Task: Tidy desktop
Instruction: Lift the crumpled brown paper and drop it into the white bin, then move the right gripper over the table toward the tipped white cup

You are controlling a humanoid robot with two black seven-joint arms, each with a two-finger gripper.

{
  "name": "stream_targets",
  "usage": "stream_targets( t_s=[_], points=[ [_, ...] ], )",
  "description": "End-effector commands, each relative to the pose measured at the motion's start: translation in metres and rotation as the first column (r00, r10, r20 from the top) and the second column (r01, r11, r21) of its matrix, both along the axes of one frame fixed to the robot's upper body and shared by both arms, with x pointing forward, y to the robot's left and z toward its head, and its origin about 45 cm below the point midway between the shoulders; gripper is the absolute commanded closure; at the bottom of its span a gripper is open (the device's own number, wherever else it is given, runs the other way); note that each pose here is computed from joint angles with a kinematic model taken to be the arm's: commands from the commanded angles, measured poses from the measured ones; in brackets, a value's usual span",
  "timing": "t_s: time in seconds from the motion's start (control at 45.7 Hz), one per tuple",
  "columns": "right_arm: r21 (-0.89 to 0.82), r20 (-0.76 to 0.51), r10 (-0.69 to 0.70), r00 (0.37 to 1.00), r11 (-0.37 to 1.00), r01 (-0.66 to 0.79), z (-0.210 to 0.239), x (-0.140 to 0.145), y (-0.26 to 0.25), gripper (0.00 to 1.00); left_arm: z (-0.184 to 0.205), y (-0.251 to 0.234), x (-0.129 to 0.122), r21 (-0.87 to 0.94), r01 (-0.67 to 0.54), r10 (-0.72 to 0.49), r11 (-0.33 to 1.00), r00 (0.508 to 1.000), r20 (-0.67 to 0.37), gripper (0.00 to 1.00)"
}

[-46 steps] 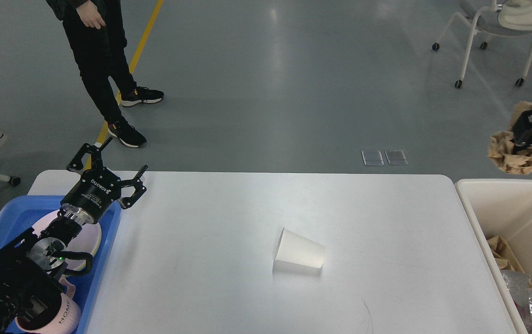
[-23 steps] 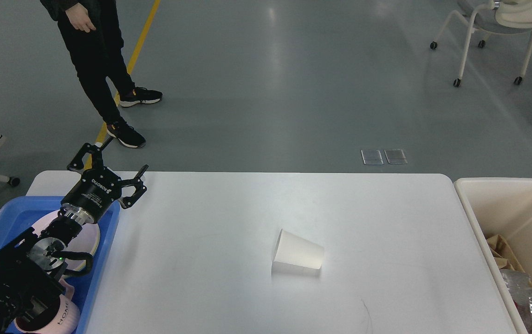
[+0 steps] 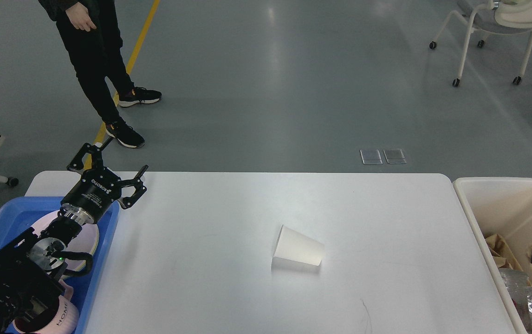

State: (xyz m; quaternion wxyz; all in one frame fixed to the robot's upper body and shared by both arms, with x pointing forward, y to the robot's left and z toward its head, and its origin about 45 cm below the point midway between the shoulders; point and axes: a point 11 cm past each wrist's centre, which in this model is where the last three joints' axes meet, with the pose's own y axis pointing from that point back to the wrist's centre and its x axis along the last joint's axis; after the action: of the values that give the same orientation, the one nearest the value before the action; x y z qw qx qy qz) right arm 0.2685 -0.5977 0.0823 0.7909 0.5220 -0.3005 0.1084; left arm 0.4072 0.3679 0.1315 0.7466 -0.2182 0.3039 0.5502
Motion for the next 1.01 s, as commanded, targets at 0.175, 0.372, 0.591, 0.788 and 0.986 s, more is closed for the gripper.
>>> stream_targets(
  t_s=[0.175, 0.372, 0.591, 0.788, 0.986],
  points=[
    [0.034, 0.028, 0.013, 1.000, 0.999, -0.014, 0.013, 0.021, 0.008, 0.00, 0.000, 0.000, 0.000, 0.000, 0.000, 0.000, 1.000, 1.000, 0.000, 0.00],
    [0.242, 0.048, 0.053, 0.997, 0.968, -0.063, 0.151, 0.073, 0.051, 0.00, 0.000, 0.000, 0.000, -0.001, -0.001, 0.001, 1.000, 1.000, 0.001, 0.00],
    [0.553, -0.036, 0.518, 0.855, 0.723, -0.415, 0.345, 0.077, 0.290, 0.00, 0.000, 0.000, 0.000, -0.001, -0.001, 0.001, 1.000, 1.000, 0.001, 0.00],
    [0.699, 0.056, 0.704, 0.708, 0.479, -0.531, 0.426, 0.065, 0.390, 0.00, 0.000, 0.000, 0.000, -0.001, -0.001, 0.001, 1.000, 1.000, 0.001, 0.00],
    [0.669, 0.018, 0.687, 0.726, 0.532, -0.519, 0.419, 0.073, 0.382, 0.00, 0.000, 0.000, 0.000, -0.001, -0.001, 0.001, 1.000, 1.000, 0.001, 0.00]
  ],
)
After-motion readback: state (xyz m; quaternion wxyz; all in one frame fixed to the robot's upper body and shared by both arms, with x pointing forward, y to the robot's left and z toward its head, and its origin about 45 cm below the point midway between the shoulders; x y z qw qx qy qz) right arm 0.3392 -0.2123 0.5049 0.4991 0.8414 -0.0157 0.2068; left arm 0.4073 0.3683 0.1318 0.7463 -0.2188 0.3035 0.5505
